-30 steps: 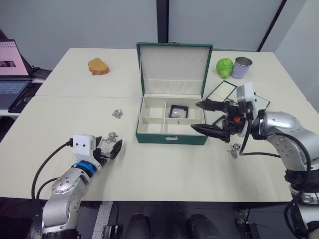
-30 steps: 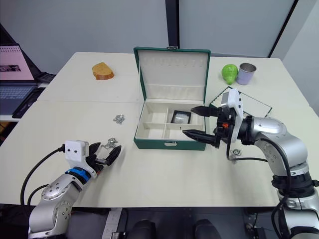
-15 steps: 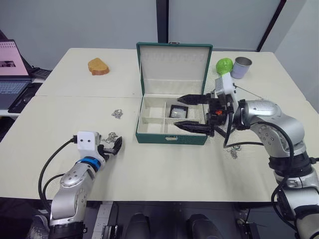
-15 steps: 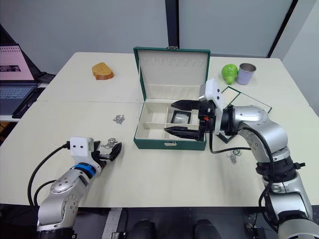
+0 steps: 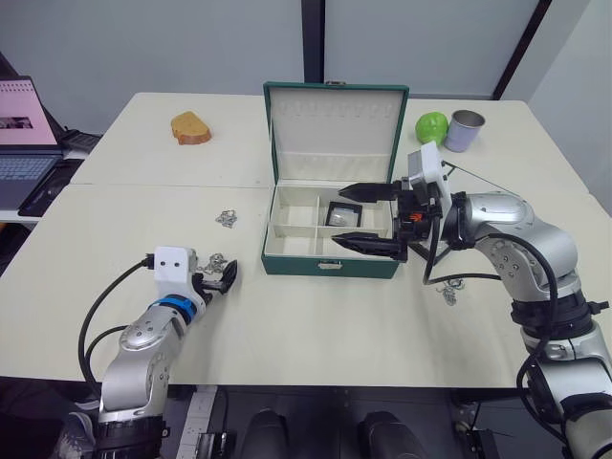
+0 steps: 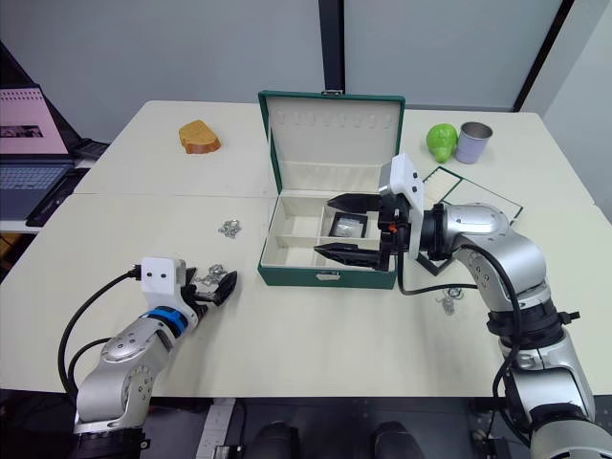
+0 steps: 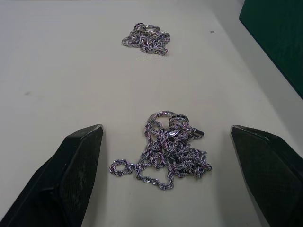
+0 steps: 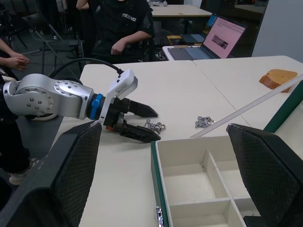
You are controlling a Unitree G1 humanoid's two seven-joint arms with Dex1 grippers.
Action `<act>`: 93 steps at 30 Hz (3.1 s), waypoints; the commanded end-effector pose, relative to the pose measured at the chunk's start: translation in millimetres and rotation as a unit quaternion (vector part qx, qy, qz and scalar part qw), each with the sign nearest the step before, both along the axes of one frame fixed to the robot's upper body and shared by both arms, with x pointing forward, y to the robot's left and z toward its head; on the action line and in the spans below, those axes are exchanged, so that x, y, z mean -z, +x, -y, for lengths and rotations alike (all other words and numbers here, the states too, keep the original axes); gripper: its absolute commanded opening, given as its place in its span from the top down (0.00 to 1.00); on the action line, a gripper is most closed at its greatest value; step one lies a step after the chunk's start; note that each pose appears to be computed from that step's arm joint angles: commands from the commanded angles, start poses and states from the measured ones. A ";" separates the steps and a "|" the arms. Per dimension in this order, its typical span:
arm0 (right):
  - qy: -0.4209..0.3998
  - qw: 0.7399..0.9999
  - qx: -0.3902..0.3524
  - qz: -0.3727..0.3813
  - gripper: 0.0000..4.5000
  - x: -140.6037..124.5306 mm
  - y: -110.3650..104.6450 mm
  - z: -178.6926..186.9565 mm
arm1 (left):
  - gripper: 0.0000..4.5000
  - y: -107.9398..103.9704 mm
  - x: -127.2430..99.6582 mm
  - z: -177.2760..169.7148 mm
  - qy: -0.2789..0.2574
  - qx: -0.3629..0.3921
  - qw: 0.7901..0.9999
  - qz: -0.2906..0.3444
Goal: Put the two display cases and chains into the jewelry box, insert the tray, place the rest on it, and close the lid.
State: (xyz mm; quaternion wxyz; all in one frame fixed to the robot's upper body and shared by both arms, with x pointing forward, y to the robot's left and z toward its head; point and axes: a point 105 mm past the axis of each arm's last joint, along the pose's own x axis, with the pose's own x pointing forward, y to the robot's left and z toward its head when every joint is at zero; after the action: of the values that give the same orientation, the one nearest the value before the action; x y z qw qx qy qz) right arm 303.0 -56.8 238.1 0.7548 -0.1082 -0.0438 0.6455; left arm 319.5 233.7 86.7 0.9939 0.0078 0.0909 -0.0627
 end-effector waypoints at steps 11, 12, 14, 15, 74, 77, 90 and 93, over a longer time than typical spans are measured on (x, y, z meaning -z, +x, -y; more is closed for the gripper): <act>0.010 1.000 -0.003 0.029 0.00 -15.0 -1.9 2.3 | 0.77 -2.3 20.9 2.9 -0.005 0.010 0.999 -0.045; 0.011 1.000 -0.003 0.029 0.00 -15.1 -1.8 2.3 | 0.83 -2.2 20.9 2.9 -0.005 0.010 0.999 -0.045; 0.011 1.000 -0.003 0.029 0.00 -15.2 -1.7 2.2 | 0.91 -2.2 21.0 2.8 -0.005 0.010 0.999 -0.046; 0.011 1.000 -0.002 0.030 0.00 -15.3 -1.7 2.2 | 0.91 -2.1 21.0 2.6 -0.005 0.010 0.999 -0.045; 0.014 0.992 0.094 0.077 0.00 -55.3 22.2 57.9 | 0.91 69.1 -116.3 141.4 -0.027 0.108 0.989 0.099; 0.013 0.992 0.095 0.076 0.00 -55.2 22.2 58.1 | 0.91 69.9 -114.4 142.8 -0.023 0.112 0.989 0.097; 0.008 0.993 0.096 0.071 0.00 -53.2 22.4 58.4 | 0.91 73.7 -110.6 137.6 -0.024 0.087 0.991 0.098; 0.007 0.993 0.097 0.070 0.00 -52.8 22.4 58.8 | 0.91 74.2 -109.5 137.4 -0.023 0.086 0.991 0.096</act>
State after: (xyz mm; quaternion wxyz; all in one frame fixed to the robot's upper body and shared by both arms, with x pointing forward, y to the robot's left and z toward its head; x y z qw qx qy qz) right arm 331.6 -111.9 278.2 0.8110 -0.1393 -0.0672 0.5642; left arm 394.1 96.4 178.7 0.9880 -0.0041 0.0249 -0.1523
